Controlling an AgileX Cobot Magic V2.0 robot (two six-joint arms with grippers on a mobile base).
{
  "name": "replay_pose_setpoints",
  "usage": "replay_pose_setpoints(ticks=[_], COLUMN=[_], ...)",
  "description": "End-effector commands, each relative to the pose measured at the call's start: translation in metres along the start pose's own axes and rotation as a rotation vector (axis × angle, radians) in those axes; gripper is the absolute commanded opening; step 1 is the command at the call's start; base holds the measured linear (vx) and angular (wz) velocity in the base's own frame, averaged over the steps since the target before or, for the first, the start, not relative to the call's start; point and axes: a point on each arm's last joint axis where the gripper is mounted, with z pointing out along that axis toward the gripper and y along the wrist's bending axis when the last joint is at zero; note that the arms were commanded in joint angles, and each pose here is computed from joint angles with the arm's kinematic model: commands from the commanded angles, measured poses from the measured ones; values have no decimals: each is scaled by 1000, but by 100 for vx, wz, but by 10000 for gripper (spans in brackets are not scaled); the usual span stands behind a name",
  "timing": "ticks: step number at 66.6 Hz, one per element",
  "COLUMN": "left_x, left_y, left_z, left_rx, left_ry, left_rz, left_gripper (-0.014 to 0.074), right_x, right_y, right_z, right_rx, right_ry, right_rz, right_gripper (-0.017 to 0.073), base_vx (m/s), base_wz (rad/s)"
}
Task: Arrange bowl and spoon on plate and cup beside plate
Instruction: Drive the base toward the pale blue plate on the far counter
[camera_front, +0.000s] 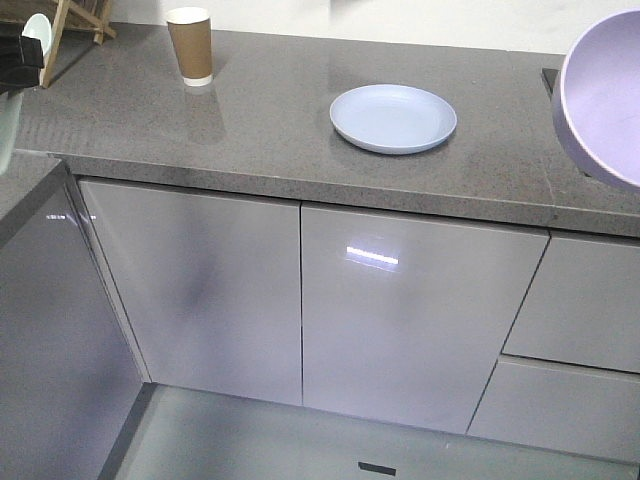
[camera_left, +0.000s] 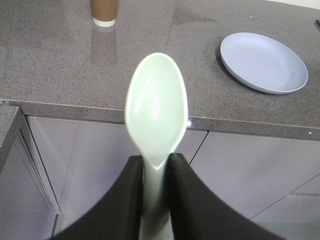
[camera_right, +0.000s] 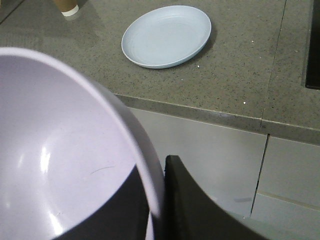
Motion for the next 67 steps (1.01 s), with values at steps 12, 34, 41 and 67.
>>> replay_pose_setpoints(ticks=[12,34,41,67], left_x=[-15,-15,-15,-15], left_y=[-6,-6,-6,-6], left_z=[-17,-17,-17,-17], left_rx=[13,13,13,13], left_ry=[-115,-115,-115,-115], left_rz=[-6,-6,-6,-6], left_gripper=[-7,-7,-7,-7], right_x=[-11,-11,-11,-11], right_y=[9,9,9,8], right_z=[-14,-14,-14,-14], right_rx=[-7,-7,-7,-7], right_ry=[-101,-101,-101,-101], right_rz=[-6,-6,-6,-6], right_gripper=[-6,-6,-6,-6], base_vx=[9,10,9,7], base_wz=[3,2,0,0])
